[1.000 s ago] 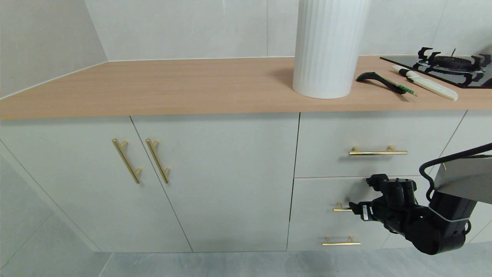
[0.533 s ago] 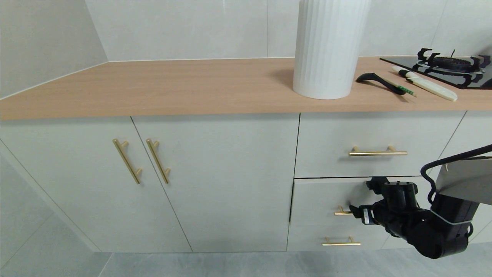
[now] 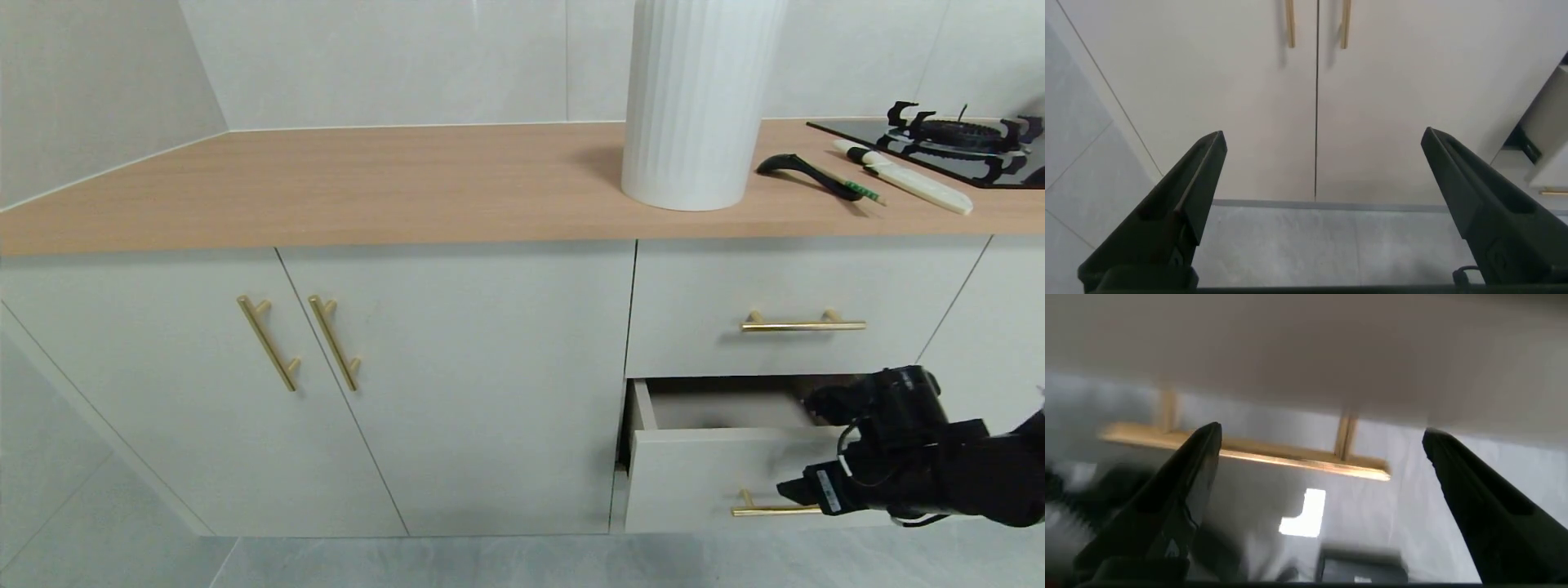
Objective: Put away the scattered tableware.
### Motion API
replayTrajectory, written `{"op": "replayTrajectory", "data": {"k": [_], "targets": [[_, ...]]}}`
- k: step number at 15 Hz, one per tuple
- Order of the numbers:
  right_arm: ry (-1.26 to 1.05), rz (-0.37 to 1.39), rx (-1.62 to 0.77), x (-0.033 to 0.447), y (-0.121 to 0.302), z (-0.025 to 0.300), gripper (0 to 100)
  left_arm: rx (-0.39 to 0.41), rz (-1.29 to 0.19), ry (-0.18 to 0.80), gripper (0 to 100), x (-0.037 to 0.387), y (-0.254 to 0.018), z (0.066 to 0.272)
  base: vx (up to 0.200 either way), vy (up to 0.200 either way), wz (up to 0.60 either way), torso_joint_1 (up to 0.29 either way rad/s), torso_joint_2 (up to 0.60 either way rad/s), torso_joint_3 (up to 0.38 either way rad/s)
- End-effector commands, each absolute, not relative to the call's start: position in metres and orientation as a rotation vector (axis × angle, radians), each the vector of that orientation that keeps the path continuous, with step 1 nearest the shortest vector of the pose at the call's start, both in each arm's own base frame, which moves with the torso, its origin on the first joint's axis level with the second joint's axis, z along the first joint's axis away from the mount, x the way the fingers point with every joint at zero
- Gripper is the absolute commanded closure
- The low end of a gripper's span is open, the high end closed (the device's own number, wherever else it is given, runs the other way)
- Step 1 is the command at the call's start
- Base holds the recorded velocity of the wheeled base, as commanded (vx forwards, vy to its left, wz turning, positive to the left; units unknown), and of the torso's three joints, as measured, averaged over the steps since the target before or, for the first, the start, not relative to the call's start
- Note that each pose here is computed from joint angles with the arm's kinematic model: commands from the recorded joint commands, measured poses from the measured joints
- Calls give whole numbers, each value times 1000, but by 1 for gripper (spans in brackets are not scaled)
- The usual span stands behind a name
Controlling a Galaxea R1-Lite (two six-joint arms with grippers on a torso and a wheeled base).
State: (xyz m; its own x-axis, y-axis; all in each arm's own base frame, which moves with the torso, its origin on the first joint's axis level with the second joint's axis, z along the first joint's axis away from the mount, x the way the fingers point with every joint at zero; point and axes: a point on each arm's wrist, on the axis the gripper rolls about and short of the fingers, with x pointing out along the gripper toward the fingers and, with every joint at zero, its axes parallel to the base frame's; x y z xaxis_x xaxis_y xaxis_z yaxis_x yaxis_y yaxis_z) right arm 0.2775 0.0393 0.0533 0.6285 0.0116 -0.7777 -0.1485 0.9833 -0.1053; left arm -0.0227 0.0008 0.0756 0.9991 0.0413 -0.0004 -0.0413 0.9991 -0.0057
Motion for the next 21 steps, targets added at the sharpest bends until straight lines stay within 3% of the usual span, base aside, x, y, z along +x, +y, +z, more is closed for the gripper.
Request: {"op": "replayTrajectory", "data": {"k": [1,5,14,21], "targets": [[683,110,-133,252,37,140,0,-6,41,1,0,-23,1,76,0,0,0,0,0,0],[619,108,-38,250,45,159,0,-6,43,1,0,-23,1,76,0,0,0,0,0,0],[669,32,1,293,71,103,0,-6,41,1,0,-23,1,76,0,0,0,0,0,0],[626,7,29,309,74,85,0,-6,41,1,0,-23,1,76,0,0,0,0,0,0]]}}
